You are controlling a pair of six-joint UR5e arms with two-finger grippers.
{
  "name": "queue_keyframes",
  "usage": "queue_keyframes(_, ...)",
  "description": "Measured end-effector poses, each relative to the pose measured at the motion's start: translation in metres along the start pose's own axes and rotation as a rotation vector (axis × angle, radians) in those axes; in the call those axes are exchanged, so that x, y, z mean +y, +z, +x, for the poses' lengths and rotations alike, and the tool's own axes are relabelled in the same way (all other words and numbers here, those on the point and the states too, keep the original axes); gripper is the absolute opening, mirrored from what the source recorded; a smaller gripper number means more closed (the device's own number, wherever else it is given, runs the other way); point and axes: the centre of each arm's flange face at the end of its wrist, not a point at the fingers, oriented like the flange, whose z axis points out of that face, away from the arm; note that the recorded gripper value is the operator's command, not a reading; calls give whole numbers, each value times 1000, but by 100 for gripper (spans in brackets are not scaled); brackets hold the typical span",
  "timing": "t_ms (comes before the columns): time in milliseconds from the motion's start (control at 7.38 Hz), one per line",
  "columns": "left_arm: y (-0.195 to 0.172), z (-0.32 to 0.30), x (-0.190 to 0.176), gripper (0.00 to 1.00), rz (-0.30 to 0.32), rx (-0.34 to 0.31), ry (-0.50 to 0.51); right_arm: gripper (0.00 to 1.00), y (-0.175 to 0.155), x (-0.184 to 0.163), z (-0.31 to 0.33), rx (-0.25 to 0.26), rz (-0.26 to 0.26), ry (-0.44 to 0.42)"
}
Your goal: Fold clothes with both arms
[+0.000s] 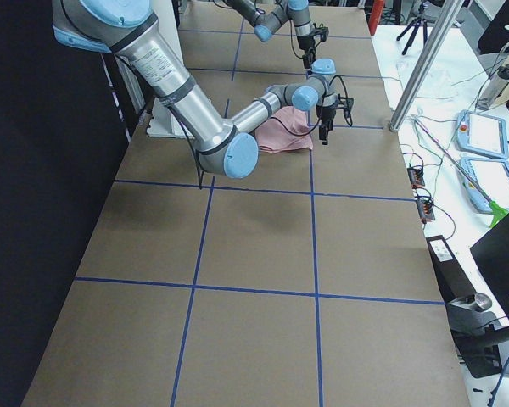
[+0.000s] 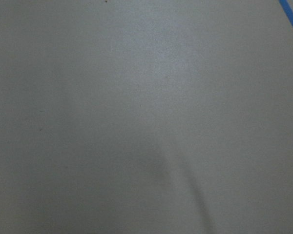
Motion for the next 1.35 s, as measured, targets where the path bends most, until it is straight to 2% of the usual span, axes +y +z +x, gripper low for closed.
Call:
queue_keyframes(271,-50,-59,2,100,-17,-24,129,100,-47,-16,81,14,-34,-125)
queue_keyframes(542,-118,-138,-9,100,-50,-112,276,100,-104,-40,189,80,-76,-284)
queue_keyframes(677,-153,-183,-20,100,-69,-168,343,100,-119,-57,257,101,-105,-362)
queue_keyframes(813,-187,-230,-28,100,-95,-204,361,100,-129,-73,330,107,-137,-432)
queue_keyframes(948,-210,-274,-19,100,-130,-205,320,100,-134,-79,409,104,-173,-471)
queue_keyframes(1084,-214,-306,0,100,-170,-196,265,100,-132,-73,480,106,-208,-454)
queue_keyframes(1355,-225,-381,39,100,-208,-203,142,100,-131,-55,577,94,-252,-340)
